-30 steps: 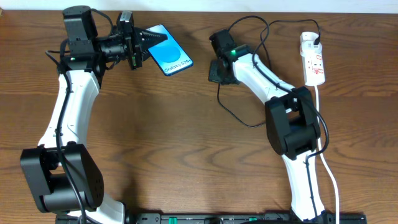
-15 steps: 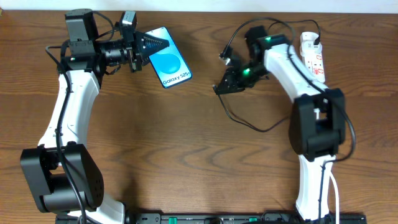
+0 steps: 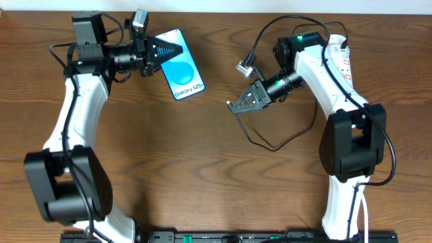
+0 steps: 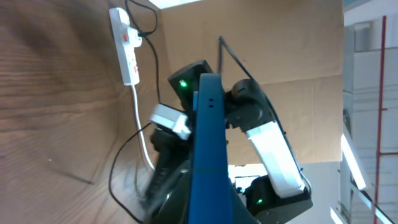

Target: Plug charger to phone and switch on socket

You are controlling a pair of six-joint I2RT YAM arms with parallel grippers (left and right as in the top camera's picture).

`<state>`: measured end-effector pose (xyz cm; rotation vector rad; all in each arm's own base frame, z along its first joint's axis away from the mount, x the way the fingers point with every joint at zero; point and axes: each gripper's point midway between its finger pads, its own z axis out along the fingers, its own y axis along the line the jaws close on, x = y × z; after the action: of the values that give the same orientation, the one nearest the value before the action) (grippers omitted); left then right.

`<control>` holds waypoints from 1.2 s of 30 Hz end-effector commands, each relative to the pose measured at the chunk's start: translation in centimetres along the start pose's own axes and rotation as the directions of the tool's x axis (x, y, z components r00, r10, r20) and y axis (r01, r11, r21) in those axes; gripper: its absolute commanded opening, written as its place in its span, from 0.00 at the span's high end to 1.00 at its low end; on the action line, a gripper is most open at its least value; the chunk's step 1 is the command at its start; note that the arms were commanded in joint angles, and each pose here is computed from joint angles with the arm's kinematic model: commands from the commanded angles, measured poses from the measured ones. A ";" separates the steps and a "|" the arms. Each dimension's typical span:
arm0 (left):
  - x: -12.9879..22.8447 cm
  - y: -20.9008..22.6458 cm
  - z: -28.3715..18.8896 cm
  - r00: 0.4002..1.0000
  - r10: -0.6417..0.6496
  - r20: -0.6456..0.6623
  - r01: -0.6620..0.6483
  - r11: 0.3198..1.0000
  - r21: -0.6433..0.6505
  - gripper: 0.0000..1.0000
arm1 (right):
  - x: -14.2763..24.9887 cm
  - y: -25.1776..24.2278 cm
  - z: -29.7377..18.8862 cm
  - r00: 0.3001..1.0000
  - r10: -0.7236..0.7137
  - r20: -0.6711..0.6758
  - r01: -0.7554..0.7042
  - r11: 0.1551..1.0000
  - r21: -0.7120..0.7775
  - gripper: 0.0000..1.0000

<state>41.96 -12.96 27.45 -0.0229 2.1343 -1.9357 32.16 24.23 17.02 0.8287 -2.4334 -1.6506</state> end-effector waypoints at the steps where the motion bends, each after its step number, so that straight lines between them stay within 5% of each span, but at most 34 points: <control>1: -0.1 1.9 -0.1 0.999 0.019 -0.044 -0.016 0.998 0.054 0.93 | -0.8 2.6 0.3 0.994 -0.089 0.056 0.094 0.991 -0.097 0.99; 16: -0.5 4.2 0.2 0.991 -0.123 -0.043 0.125 0.992 0.033 0.93 | -1.6 6.8 3.3 0.991 -0.105 0.082 0.123 0.959 -0.255 0.99; 36: -0.9 4.0 0.2 0.994 -0.100 -0.038 0.101 0.994 0.034 0.93 | -3.9 7.3 6.3 0.998 -0.036 0.045 0.047 0.959 -0.278 0.99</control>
<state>43.87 -12.64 22.34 -0.1476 2.1891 -2.0228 30.55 33.20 20.73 0.9045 -2.1769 -1.9741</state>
